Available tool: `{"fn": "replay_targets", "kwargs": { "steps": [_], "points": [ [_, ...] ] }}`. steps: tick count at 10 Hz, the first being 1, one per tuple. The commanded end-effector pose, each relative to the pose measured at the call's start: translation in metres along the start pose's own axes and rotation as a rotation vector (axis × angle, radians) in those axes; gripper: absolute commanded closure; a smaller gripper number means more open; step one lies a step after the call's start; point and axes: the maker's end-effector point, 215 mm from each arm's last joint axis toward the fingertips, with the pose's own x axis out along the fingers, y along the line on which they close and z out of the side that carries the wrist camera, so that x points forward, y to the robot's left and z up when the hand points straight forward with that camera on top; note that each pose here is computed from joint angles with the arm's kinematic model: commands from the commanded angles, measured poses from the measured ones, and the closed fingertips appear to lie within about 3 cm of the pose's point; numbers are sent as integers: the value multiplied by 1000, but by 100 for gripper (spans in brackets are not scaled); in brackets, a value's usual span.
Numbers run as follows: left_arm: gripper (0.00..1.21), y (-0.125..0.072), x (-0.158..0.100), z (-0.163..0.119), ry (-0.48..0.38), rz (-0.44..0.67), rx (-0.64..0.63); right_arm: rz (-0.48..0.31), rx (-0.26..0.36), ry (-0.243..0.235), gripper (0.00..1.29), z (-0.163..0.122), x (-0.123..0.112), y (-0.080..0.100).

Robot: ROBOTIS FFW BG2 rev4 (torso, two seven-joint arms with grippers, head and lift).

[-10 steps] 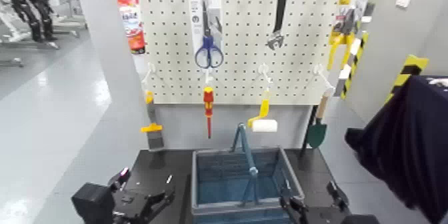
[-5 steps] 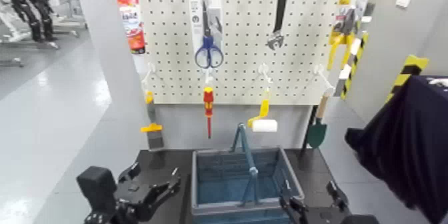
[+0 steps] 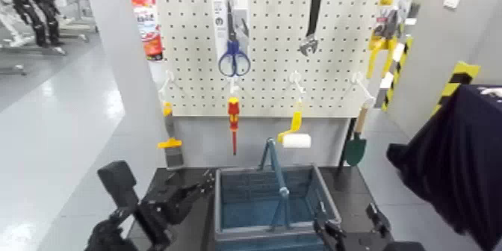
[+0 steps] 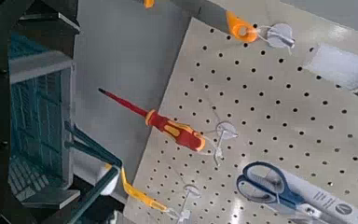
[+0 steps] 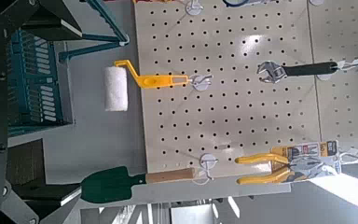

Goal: Grasp the handle of the crate.

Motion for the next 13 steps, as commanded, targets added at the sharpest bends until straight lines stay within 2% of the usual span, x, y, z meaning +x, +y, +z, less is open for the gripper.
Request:
{"fn": "replay_targets", "kwargs": {
  "steps": [1, 3, 6, 13],
  "points": [
    [8, -19, 27, -8, 77, -109, -144, -1, 3, -2, 14, 0, 0, 0],
    [8, -39, 37, -22, 168, -182, -233, -2, 7, -4, 14, -1, -1, 0],
    [8, -71, 49, -34, 248, -310, -420, -5, 12, -5, 14, -1, -2, 1],
    [8, -110, 80, -51, 394, -492, -668, 2, 23, -11, 14, -1, -1, 5]
  ]
}}
